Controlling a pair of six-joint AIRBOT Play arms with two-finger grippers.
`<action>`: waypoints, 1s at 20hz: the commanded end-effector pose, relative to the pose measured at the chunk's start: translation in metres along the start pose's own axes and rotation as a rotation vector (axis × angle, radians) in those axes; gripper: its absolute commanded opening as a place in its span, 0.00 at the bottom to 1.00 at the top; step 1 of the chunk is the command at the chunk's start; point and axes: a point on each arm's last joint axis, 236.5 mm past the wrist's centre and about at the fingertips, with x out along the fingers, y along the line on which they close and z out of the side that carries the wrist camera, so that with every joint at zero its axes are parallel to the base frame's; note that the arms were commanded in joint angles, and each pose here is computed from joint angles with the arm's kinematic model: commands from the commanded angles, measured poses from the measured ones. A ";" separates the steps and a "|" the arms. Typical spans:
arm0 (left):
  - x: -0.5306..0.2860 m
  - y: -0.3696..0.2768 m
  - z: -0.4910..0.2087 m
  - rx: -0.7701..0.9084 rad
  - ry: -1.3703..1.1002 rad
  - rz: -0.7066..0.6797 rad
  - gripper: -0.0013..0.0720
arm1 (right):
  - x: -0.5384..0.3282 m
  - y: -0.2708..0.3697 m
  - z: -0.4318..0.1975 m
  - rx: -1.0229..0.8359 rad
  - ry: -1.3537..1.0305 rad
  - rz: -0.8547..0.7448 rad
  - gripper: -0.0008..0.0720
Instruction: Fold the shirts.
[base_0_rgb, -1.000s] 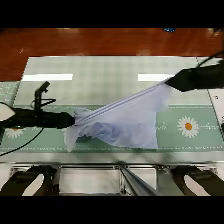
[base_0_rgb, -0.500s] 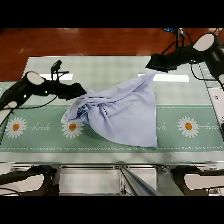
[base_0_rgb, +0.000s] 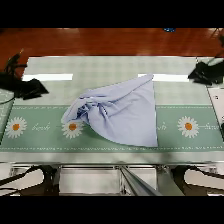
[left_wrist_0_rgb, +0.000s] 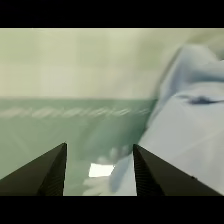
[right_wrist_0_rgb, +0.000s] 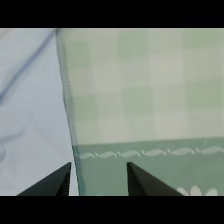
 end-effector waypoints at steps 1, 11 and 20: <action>0.017 0.043 -0.086 -0.177 0.087 -0.007 0.71 | 0.031 -0.027 -0.082 0.144 0.015 0.065 0.57; 0.079 -0.021 -0.117 -0.228 0.098 -0.292 0.71 | 0.071 -0.009 -0.184 0.186 0.137 0.181 0.57; 0.127 -0.085 -0.112 -0.095 0.136 -0.425 0.71 | 0.081 0.017 -0.191 0.120 0.165 0.185 0.57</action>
